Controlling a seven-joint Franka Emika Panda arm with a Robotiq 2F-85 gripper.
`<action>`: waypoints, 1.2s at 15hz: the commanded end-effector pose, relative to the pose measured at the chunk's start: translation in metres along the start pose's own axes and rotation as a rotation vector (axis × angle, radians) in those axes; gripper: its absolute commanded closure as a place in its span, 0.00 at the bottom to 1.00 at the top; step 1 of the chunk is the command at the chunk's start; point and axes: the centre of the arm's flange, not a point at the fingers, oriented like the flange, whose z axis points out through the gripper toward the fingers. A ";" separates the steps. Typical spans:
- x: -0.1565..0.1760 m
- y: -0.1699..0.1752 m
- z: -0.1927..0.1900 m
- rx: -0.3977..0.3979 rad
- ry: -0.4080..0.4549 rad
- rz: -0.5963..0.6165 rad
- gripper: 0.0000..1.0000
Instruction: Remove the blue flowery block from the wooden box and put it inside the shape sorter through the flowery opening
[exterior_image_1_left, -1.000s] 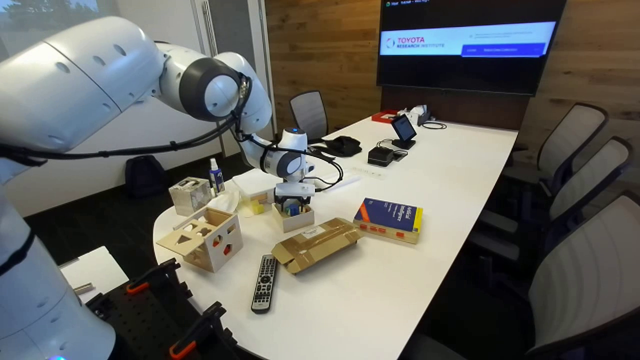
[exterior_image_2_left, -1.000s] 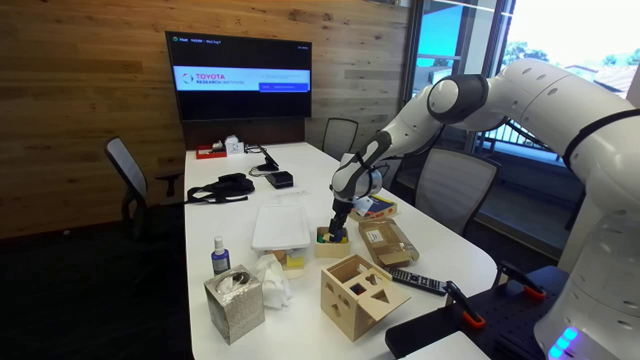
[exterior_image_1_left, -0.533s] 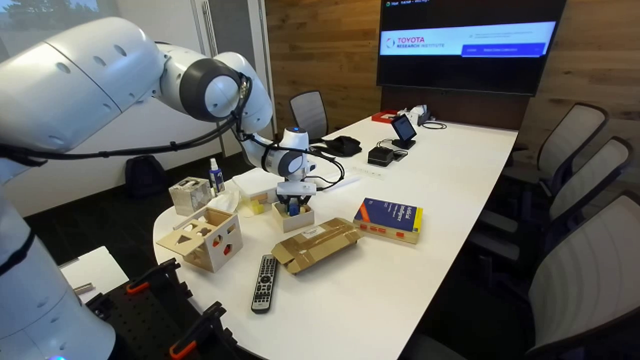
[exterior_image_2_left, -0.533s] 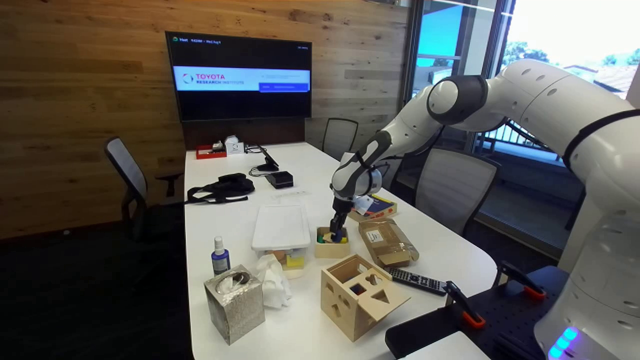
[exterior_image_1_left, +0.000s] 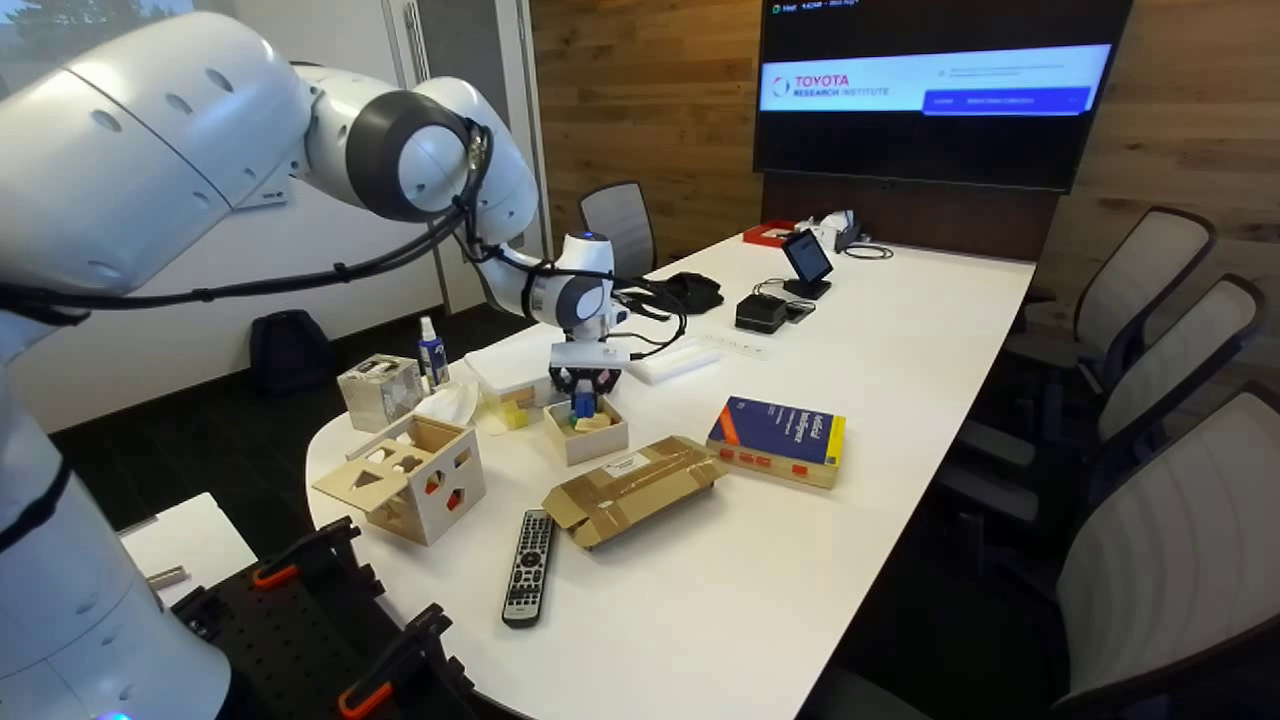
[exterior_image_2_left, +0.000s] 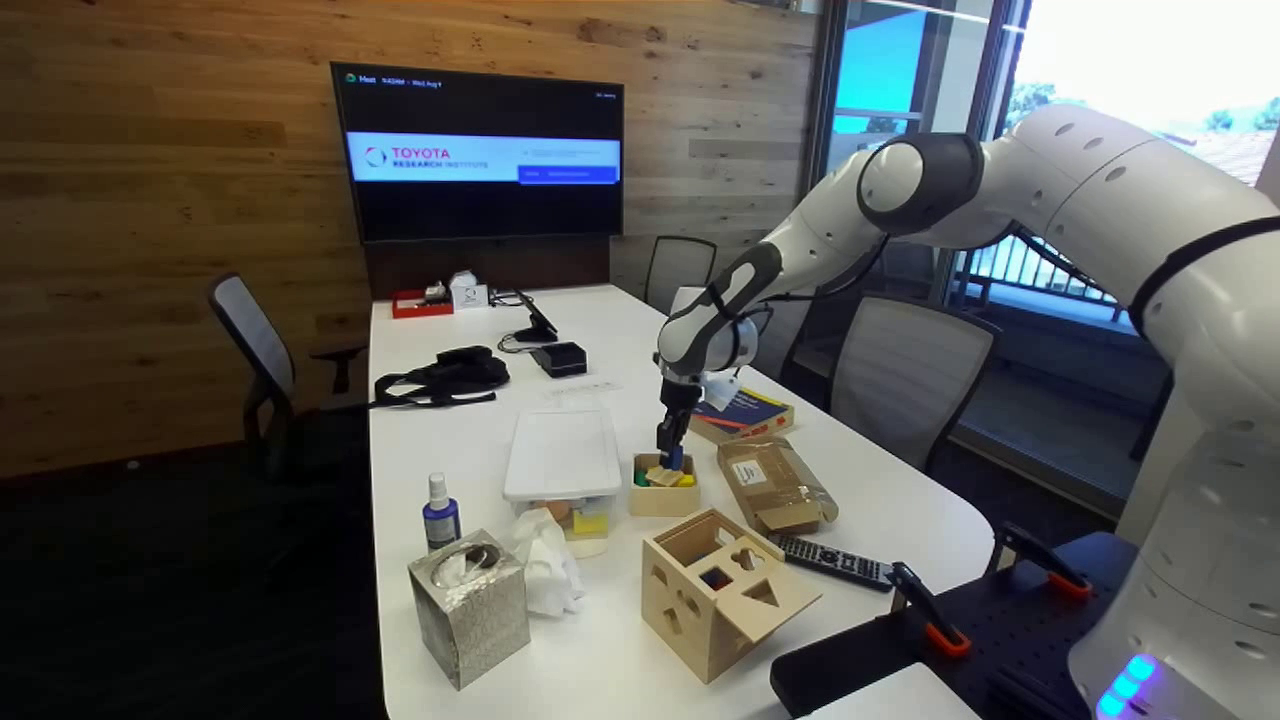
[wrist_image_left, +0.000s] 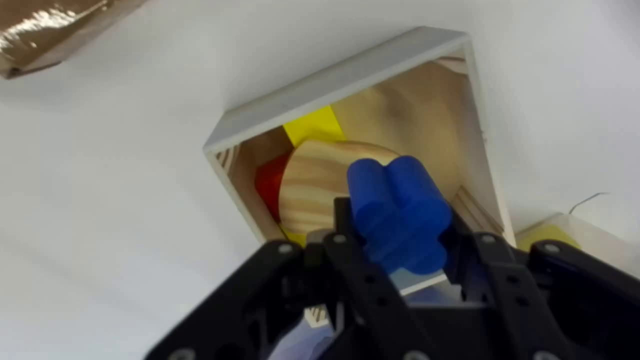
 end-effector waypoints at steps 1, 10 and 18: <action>-0.012 -0.026 -0.054 0.020 -0.116 0.050 0.84; -0.066 -0.121 -0.099 -0.012 -0.161 0.059 0.84; -0.134 -0.191 -0.108 -0.111 0.059 -0.036 0.84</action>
